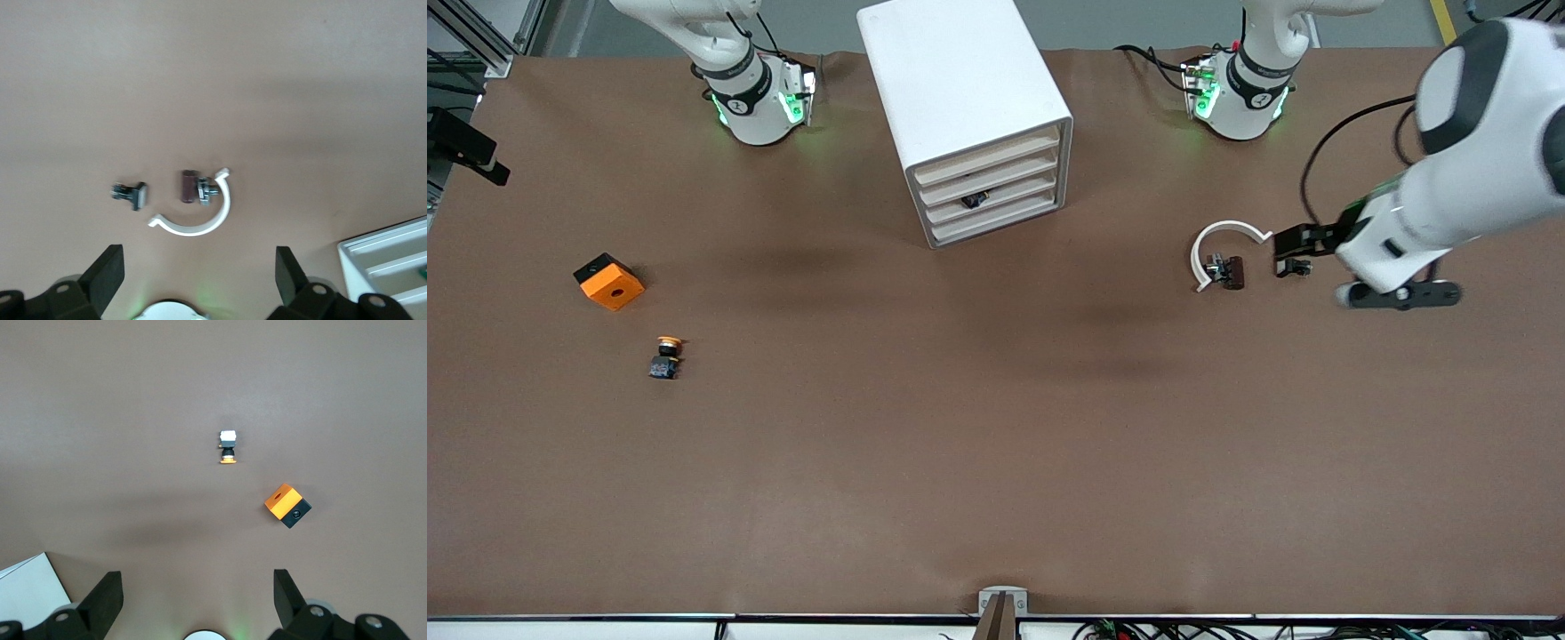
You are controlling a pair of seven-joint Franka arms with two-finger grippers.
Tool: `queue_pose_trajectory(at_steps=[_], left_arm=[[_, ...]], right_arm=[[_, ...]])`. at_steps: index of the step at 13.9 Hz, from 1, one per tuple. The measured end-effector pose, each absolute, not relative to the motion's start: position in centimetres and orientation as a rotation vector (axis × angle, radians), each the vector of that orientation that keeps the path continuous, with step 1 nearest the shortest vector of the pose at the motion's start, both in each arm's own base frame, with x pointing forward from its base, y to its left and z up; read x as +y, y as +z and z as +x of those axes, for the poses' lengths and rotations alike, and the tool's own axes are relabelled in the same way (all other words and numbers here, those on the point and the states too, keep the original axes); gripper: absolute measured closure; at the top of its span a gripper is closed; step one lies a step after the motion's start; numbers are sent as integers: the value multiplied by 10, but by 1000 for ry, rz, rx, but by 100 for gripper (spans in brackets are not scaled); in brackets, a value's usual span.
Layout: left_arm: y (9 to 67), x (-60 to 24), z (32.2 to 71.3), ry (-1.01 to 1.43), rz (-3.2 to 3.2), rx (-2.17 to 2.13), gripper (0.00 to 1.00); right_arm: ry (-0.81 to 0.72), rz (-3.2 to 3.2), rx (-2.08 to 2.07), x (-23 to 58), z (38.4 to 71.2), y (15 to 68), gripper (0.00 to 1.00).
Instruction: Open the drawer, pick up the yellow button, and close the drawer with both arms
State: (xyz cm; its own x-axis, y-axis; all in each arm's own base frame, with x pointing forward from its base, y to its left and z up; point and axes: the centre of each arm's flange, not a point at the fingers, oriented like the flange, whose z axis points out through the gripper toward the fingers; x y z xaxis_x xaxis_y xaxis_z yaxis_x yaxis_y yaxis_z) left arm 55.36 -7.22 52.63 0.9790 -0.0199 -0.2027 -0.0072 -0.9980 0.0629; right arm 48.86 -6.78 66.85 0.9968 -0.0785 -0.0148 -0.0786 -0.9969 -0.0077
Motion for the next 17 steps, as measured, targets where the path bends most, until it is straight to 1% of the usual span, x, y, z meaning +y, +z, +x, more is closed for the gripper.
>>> queue_pose_trajectory(at_steps=[3,5,8,17], left_arm=[[557,-19,550,-196,3062,-52,0],[583,-3,546,-112,3065,-36,0],[608,0,547,-35,3074,-35,0],[633,-24,547,24,3089,-74,0]], right_arm=[[24,-3131,124,-68,488,668,0],[24,-3131,125,-68,488,668,0],[22,-3131,125,-68,487,669,0],[20,-3129,128,-69,486,669,0]])
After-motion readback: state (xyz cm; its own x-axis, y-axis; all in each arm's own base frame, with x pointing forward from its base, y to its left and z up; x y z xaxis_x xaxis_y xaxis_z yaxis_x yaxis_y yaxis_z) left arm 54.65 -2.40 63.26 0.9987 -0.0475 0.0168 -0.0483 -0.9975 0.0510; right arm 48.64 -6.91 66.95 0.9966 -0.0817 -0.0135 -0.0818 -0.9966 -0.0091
